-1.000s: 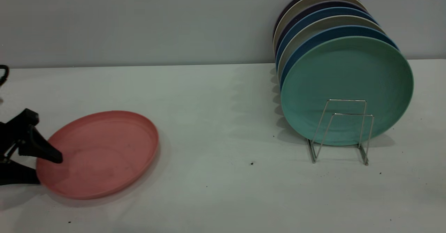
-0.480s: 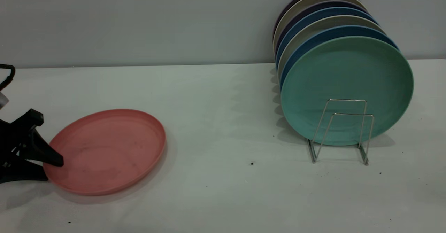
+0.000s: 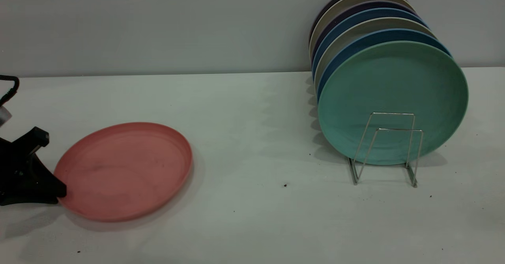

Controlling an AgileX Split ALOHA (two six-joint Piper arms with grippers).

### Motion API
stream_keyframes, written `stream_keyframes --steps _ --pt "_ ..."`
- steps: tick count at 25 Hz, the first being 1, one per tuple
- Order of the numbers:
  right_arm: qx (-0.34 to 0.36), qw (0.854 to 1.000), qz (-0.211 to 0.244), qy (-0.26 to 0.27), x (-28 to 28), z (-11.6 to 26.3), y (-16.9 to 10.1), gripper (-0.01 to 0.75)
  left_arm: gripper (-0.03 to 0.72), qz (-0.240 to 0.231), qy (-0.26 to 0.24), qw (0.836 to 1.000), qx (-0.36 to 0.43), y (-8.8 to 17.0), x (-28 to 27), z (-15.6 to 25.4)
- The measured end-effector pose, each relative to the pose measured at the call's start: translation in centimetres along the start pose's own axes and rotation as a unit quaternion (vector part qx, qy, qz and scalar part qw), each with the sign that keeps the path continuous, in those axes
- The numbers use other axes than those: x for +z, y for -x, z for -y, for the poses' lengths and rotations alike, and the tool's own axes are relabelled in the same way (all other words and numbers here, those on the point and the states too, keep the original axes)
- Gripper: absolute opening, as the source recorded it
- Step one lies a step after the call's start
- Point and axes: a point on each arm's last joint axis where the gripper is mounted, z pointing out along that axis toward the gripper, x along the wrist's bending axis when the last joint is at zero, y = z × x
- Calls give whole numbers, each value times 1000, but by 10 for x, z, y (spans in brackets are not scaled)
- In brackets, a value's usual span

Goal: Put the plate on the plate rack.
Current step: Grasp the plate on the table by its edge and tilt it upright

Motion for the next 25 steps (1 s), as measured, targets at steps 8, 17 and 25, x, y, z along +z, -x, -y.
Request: stream_keyframes --steps 8,17,25 --pt "2 1000 -4 -2 0 0 -1 482 21 -4 -9 1000 15 -1 0 2" --pt "27 999 -44 -17 2 1 -7 482 21 -2 -13 993 115 8 -12 1" --pt "54 991 -112 -49 21 -9 -8 482 21 0 -17 980 199 33 -4 5"
